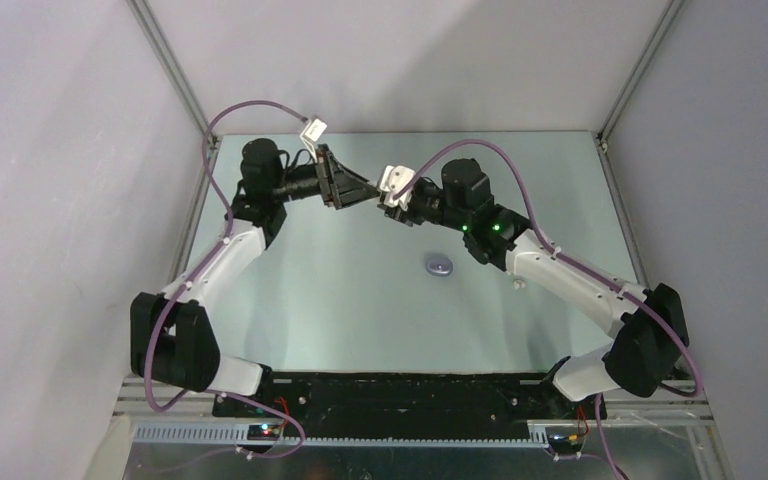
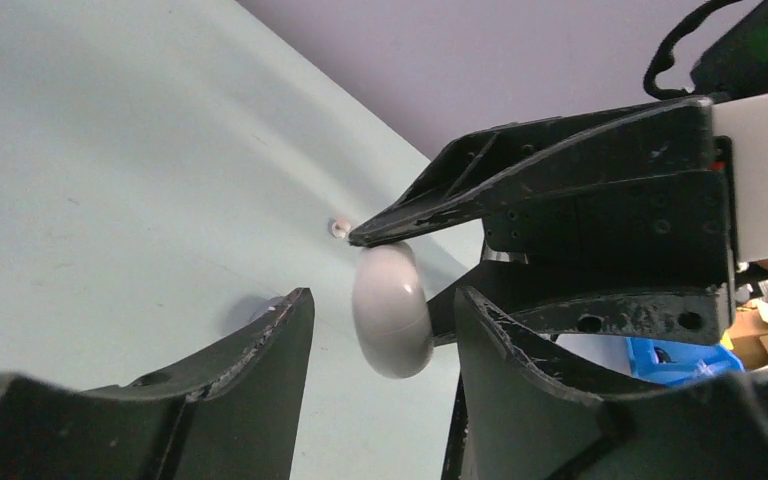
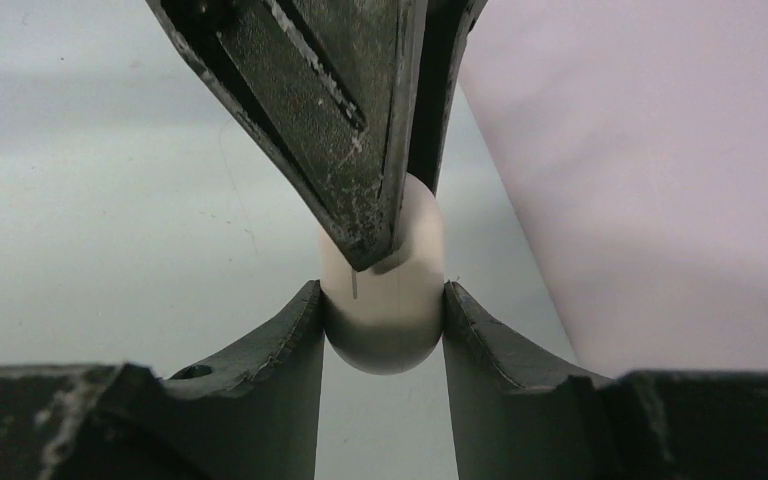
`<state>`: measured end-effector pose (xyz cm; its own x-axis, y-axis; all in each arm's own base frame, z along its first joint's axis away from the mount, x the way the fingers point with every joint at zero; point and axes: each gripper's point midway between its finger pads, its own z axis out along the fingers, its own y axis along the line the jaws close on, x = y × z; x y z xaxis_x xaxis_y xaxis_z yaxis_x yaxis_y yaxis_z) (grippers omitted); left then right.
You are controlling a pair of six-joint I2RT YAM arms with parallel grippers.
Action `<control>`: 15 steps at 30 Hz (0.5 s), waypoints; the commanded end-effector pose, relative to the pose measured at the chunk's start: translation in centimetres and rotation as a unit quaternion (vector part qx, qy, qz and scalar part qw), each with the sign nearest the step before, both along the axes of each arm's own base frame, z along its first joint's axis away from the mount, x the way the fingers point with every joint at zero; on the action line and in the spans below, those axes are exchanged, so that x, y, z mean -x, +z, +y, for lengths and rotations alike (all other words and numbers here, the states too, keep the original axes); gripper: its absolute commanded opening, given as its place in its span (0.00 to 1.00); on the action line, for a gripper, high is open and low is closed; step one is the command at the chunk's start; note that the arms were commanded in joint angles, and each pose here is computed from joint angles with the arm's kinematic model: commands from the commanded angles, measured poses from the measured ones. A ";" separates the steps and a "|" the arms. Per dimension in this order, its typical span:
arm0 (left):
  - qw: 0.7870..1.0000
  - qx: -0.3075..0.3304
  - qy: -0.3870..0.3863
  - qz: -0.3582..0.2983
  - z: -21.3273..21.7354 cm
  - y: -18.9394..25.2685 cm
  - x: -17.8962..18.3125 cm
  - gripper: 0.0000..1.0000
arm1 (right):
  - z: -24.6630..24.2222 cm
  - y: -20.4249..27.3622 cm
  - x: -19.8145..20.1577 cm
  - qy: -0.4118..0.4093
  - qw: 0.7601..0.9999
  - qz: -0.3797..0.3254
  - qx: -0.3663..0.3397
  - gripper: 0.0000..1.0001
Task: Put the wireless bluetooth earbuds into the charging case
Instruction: Pick up the charging case at the center of the board.
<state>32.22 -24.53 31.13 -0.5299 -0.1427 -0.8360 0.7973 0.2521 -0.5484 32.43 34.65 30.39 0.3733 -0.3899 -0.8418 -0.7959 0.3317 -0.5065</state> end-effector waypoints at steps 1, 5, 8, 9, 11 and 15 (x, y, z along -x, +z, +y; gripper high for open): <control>1.000 -0.011 0.005 -0.015 -0.2 0.3 -0.4 0.58 | 0.3 3.3 -0.2 0.003 0.998 -0.054 -0.030 0.26; 1.000 -0.009 -0.006 -0.018 -0.3 0.4 -0.2 0.48 | 0.4 3.5 -0.4 0.001 0.998 -0.064 -0.030 0.25; 1.000 -0.007 -0.018 -0.020 -0.5 0.4 -0.2 0.36 | 0.6 3.5 -0.4 0.001 0.997 -0.066 -0.031 0.26; 1.000 -0.005 -0.023 -0.018 -0.6 0.5 -0.1 0.34 | 0.7 3.5 -0.5 0.000 0.997 -0.066 -0.032 0.26; 0.999 -0.003 -0.030 -0.017 -0.7 0.4 -0.1 0.31 | 0.8 3.6 -0.6 -0.002 0.997 -0.068 -0.034 0.26; 0.999 -0.001 -0.042 -0.015 -1.0 0.5 -0.1 0.31 | 0.9 3.5 -0.9 -0.009 0.997 -0.067 -0.037 0.26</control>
<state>32.57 -25.01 30.24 -0.5535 -0.1145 -0.8249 0.7914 0.2364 -0.5638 33.30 34.69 30.67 0.4095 -0.4105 -0.8147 -0.7569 0.3456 -0.5546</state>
